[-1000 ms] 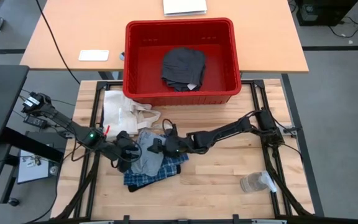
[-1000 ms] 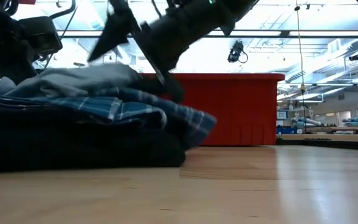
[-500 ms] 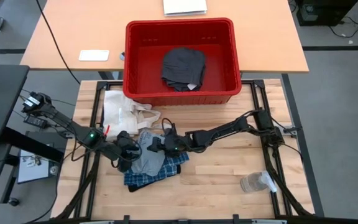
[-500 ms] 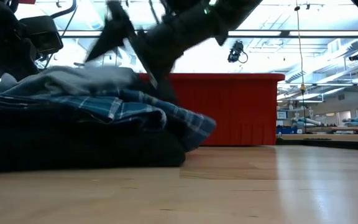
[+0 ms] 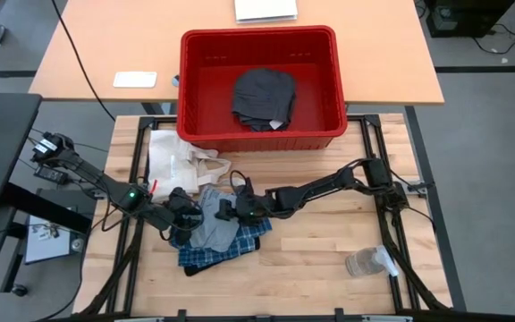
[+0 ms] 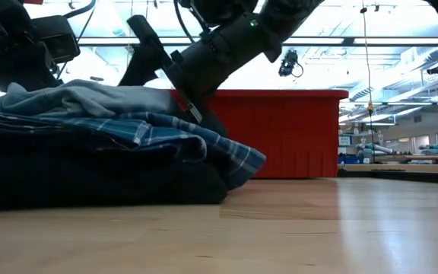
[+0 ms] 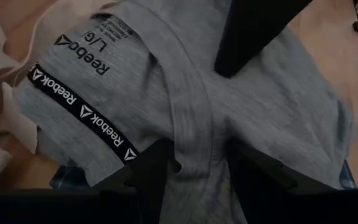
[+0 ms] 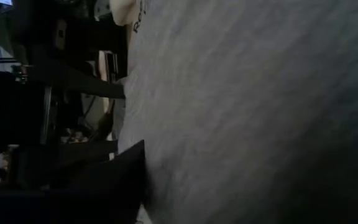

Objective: Fold laundry
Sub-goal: Put the gray shirt into the red bin

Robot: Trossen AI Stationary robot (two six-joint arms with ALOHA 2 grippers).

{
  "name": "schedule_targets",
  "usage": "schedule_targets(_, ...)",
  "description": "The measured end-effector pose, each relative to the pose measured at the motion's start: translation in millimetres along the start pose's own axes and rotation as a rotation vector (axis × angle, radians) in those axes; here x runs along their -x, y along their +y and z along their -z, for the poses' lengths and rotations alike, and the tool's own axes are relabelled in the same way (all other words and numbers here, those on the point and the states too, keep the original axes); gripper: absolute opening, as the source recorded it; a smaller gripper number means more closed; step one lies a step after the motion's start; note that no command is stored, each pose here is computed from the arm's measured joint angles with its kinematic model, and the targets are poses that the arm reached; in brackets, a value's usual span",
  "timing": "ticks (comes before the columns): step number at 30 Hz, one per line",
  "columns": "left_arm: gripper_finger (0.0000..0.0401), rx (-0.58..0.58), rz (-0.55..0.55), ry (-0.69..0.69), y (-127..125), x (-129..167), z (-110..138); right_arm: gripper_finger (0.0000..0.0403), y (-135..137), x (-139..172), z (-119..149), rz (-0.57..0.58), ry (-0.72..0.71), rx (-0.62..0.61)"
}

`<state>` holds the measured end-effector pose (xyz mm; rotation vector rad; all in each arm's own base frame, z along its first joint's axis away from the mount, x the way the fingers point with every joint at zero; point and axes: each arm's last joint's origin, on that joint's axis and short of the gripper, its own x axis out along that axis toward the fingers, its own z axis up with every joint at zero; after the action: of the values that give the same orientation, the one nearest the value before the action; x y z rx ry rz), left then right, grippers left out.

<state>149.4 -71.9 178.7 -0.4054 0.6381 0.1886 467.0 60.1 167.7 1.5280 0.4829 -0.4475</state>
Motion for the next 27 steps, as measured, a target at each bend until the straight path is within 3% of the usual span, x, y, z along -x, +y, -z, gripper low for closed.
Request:
schedule_targets(11, 0.0173, 0.002, 0.037, 0.032, -1, 3, -1, 0.0057, 0, 0, 2, 0.004, 0.058, 0.079)
schedule_targets(27, 0.0173, -0.093, 0.082, 0.014, -10, 50, -41, 0.0063, 12, 2, 6, -0.119, 0.193, 0.099)
